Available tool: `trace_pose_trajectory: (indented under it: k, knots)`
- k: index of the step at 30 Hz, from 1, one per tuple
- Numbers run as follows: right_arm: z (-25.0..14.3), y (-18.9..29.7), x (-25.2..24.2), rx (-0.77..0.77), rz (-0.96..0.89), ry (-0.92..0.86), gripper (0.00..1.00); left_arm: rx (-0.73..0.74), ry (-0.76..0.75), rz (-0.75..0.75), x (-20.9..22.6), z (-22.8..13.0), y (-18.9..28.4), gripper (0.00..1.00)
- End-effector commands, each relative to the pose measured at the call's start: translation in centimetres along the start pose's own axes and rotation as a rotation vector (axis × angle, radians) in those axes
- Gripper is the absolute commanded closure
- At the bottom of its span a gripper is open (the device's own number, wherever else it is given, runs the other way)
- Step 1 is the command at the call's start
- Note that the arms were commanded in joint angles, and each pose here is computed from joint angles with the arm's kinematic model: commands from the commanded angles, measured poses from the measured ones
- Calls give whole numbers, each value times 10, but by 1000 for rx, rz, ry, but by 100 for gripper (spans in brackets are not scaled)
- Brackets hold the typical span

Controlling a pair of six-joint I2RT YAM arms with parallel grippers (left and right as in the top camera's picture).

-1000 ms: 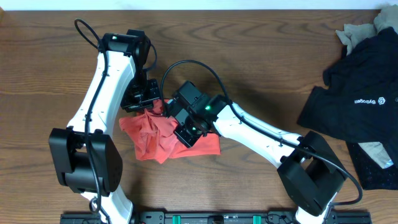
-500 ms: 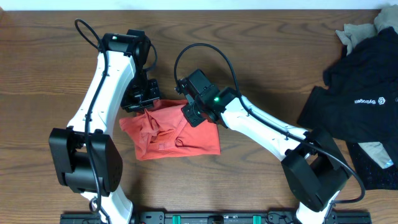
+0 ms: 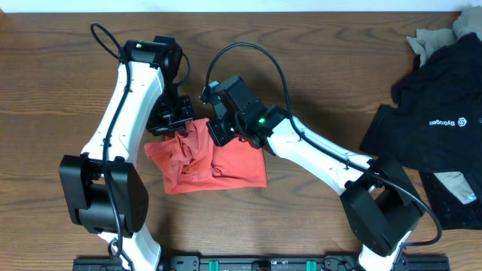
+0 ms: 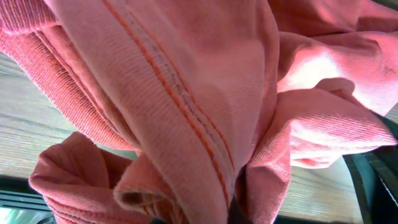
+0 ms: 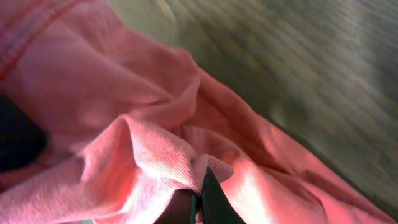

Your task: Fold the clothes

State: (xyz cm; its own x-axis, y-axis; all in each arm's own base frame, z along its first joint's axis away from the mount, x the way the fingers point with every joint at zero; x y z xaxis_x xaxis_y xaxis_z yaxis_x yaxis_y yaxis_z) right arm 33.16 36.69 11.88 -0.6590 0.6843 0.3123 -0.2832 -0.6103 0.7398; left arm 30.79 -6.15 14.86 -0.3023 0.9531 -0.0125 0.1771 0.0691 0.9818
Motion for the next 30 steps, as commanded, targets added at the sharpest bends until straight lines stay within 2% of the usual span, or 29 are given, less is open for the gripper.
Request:
trace_pose_trajectory:
  k: [1,10,12,16,18,19,20,22,23,24,26,30]
  knots:
    - [5,4,-5,-22,-16,-39,99,-6,6,10,4,-2,2,94]
    - [17,5,-6,-77,-25,-86,99,-8,6,9,4,-1,2,93]
    - [9,5,-12,-47,-63,-95,99,-8,5,9,4,-1,2,94]
    - [-21,9,-44,62,-270,-118,99,-9,6,9,4,-1,2,94]
    - [-36,11,-49,125,-301,-125,99,-8,6,9,4,-1,2,94]
    - [-42,11,-50,150,-305,-128,96,-8,6,9,4,-1,2,94]
    - [-48,12,-49,178,-305,-132,88,-8,6,9,4,-1,2,94]
    - [-58,15,-50,222,-313,-135,68,-4,6,10,4,-2,2,94]
    - [-62,16,-51,244,-317,-123,55,-2,6,12,4,-3,2,93]
    - [-65,17,-52,262,-324,-107,47,0,7,12,5,-3,2,94]
    - [-70,22,-60,283,-371,-102,41,2,6,14,5,-4,2,94]
    - [-77,35,-83,307,-474,-152,43,9,-4,11,1,-6,1,94]
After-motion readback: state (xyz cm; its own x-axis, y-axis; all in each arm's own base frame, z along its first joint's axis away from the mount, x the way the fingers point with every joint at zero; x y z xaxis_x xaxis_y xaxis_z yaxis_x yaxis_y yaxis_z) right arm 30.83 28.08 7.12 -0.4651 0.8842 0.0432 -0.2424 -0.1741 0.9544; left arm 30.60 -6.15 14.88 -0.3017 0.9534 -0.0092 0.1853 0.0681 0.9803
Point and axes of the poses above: each gripper's point midway between its finger pads, its own y axis back along the fingers, its own x axis along the line the jaws close on, z = x × y, the point moved 2 cm from there along y, back along the fingers, and after that the axes turned 2 degrees about y, right-handed, at the moved point
